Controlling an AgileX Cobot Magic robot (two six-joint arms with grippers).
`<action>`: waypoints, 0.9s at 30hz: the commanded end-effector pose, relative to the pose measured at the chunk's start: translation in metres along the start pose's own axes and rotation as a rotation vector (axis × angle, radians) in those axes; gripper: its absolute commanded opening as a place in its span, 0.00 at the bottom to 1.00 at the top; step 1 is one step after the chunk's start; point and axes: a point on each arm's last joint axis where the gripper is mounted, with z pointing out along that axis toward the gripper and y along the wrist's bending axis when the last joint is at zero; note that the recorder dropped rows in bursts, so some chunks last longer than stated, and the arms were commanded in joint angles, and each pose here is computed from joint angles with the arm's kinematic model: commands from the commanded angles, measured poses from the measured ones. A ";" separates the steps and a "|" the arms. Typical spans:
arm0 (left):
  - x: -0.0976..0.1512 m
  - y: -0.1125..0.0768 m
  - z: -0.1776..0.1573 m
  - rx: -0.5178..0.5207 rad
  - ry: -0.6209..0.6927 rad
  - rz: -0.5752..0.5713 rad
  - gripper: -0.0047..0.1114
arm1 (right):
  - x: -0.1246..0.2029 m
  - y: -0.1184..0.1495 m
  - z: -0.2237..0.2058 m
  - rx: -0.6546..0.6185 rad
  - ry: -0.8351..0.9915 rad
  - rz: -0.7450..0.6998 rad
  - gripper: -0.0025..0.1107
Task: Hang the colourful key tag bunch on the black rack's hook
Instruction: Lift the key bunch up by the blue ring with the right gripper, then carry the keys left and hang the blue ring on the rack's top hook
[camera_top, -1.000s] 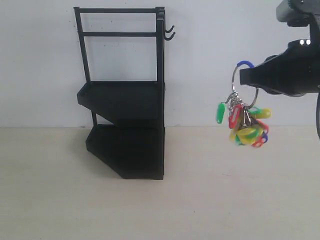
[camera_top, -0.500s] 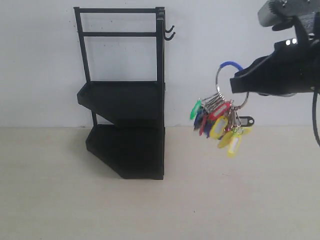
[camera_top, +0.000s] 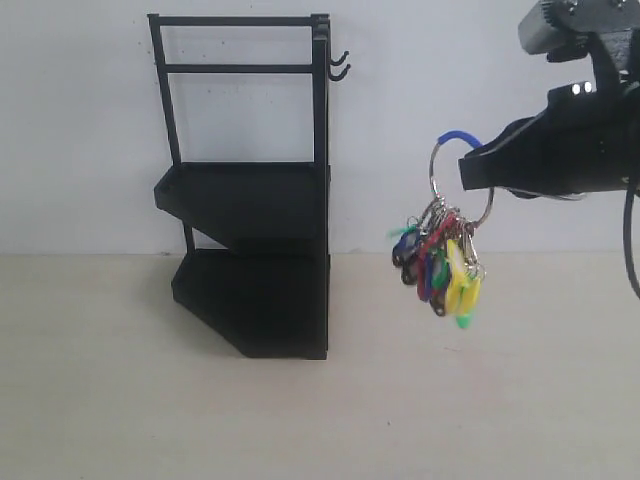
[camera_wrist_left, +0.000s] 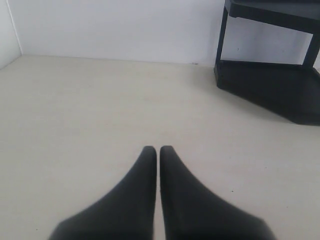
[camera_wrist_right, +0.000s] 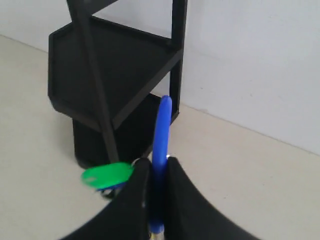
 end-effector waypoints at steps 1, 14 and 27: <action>-0.001 0.000 0.000 -0.002 -0.007 -0.007 0.08 | -0.001 0.004 -0.001 -0.049 0.015 0.016 0.02; -0.001 0.000 0.000 -0.002 -0.007 -0.007 0.08 | -0.027 -0.025 0.015 0.222 -0.181 0.151 0.02; -0.001 0.000 0.000 -0.002 -0.007 -0.007 0.08 | -0.049 0.014 0.085 0.259 -0.241 -0.055 0.02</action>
